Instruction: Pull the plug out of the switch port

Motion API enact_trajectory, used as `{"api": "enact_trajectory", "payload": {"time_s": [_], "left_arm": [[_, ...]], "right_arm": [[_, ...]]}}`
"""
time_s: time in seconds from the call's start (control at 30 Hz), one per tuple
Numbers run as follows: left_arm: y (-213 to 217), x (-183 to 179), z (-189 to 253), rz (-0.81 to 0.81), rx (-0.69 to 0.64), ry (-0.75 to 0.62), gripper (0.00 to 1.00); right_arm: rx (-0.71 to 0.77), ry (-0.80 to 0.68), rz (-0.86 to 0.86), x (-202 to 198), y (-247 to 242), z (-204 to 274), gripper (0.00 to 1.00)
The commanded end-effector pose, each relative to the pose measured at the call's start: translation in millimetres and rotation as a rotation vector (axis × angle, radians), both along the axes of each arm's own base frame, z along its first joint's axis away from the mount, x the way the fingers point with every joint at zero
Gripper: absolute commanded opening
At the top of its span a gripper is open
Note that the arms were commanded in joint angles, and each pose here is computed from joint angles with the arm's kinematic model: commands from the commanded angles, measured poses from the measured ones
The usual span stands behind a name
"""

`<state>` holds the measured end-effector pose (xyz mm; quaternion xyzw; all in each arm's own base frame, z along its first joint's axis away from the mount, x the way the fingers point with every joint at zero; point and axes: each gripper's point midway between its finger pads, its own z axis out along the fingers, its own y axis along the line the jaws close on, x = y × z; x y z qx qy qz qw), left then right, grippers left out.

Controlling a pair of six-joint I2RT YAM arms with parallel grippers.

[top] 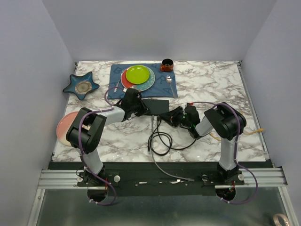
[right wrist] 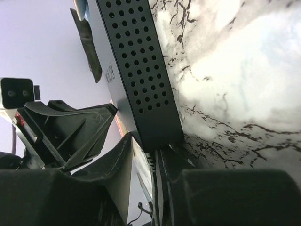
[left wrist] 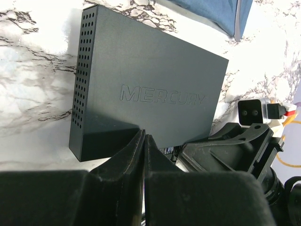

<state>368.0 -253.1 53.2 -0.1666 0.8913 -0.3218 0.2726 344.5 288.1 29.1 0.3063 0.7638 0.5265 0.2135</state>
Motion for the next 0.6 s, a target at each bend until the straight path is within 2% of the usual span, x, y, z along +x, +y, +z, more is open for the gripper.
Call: {"api": "enact_trajectory", "payload": {"time_s": [0.0,0.57], "left_arm": [[6.3,-9.4,-7.2,-0.003,0.017,0.035,0.13],[4.3,-11.0,-7.3,-0.007,0.009,0.036,0.13]], "right_arm": [[-0.035,-0.023,0.0,1.2,-1.9,-7.6,0.36],[-0.185,-0.007,0.074,-6.3,-5.6,-23.4,0.34]]}}
